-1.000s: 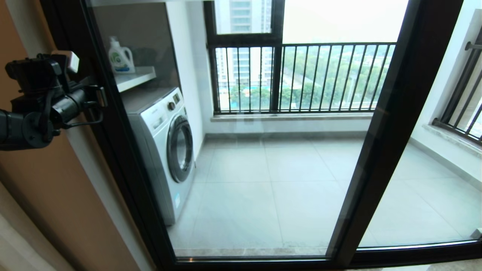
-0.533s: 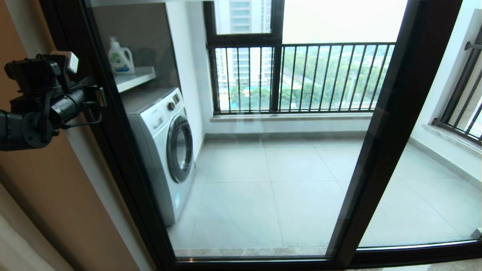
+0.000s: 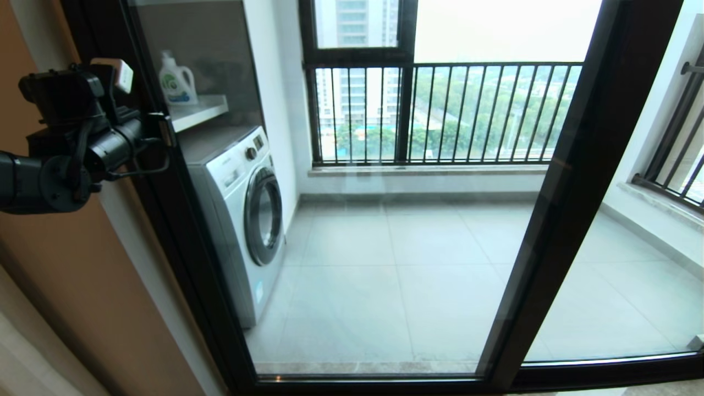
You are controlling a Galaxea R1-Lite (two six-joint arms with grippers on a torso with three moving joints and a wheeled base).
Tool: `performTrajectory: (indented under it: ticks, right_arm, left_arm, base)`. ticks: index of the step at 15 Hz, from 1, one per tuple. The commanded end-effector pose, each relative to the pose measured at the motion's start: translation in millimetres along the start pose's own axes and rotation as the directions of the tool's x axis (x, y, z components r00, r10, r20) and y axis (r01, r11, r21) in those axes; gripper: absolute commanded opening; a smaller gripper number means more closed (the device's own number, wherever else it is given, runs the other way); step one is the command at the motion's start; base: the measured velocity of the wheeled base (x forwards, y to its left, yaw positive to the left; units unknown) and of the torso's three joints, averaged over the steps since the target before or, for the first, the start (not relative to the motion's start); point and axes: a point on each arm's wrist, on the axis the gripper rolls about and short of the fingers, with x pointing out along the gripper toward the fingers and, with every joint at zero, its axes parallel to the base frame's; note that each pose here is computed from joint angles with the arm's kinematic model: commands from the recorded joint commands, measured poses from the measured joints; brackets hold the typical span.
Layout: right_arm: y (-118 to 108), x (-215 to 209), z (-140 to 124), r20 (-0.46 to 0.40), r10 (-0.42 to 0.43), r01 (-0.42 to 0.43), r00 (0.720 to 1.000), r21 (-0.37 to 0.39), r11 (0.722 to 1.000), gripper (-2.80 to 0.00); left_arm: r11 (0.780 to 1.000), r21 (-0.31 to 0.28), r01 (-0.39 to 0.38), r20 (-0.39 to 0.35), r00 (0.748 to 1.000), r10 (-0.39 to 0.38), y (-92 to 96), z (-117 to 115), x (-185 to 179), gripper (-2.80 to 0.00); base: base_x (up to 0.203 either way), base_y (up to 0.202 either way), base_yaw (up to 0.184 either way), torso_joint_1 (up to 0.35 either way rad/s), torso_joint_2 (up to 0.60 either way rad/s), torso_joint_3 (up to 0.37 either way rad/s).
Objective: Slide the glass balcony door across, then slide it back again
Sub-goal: Close the slid door
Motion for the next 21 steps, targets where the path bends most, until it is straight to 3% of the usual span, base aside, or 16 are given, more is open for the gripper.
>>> performTrajectory:
  ticks: [1, 5, 9, 12, 17, 21]
  right_arm:
    - [0.2, 0.9, -3.3, -0.012, 0.000, 0.000, 1.000, 0.000, 1.000, -2.80]
    - [0.2, 0.9, -3.4, -0.012, 0.001, -0.001, 1.000, 0.000, 1.000, -2.80]
    - [0.2, 0.8, -3.3, -0.011, 0.000, 0.000, 1.000, 0.000, 1.000, -2.80]
    - [0.2, 0.9, -3.4, -0.013, 0.001, -0.001, 1.000, 0.000, 1.000, -2.80]
    - [0.2, 0.8, -3.3, -0.011, 0.001, -0.001, 1.000, 0.000, 1.000, -2.80]
    - [0.2, 0.9, -3.3, -0.012, 0.001, -0.001, 1.000, 0.000, 1.000, -2.80]
  left_arm:
    - [1.000, -0.001, 0.006, 0.016, 1.000, -0.006, -0.1, 6.9, -5.0, -2.80]
    - [1.000, -0.030, -0.002, 0.022, 1.000, 0.002, 16.9, 14.9, -23.6, -2.80]
    - [0.998, -0.058, -0.033, -0.006, 0.999, 0.032, 71.3, 10.9, -54.8, -2.80]
    - [0.990, -0.128, -0.059, -0.009, 0.998, 0.059, 100.2, 9.8, -65.1, -2.80]
    - [0.988, -0.140, -0.067, -0.077, 0.995, 0.056, 107.2, -15.4, -54.8, -2.80]
    - [0.990, -0.138, -0.018, -0.050, 0.999, 0.011, 102.1, -15.0, -58.3, -2.80]
  base:
    - [0.000, 0.000, 0.000, 0.000, 0.00, 0.000]
    - [0.000, 0.000, 0.000, 0.000, 0.00, 0.000]
    - [0.000, 0.000, 0.000, 0.000, 0.00, 0.000]
    - [0.000, 0.000, 0.000, 0.000, 0.00, 0.000]
    - [0.000, 0.000, 0.000, 0.000, 0.00, 0.000]
    - [0.000, 0.000, 0.000, 0.000, 0.00, 0.000]
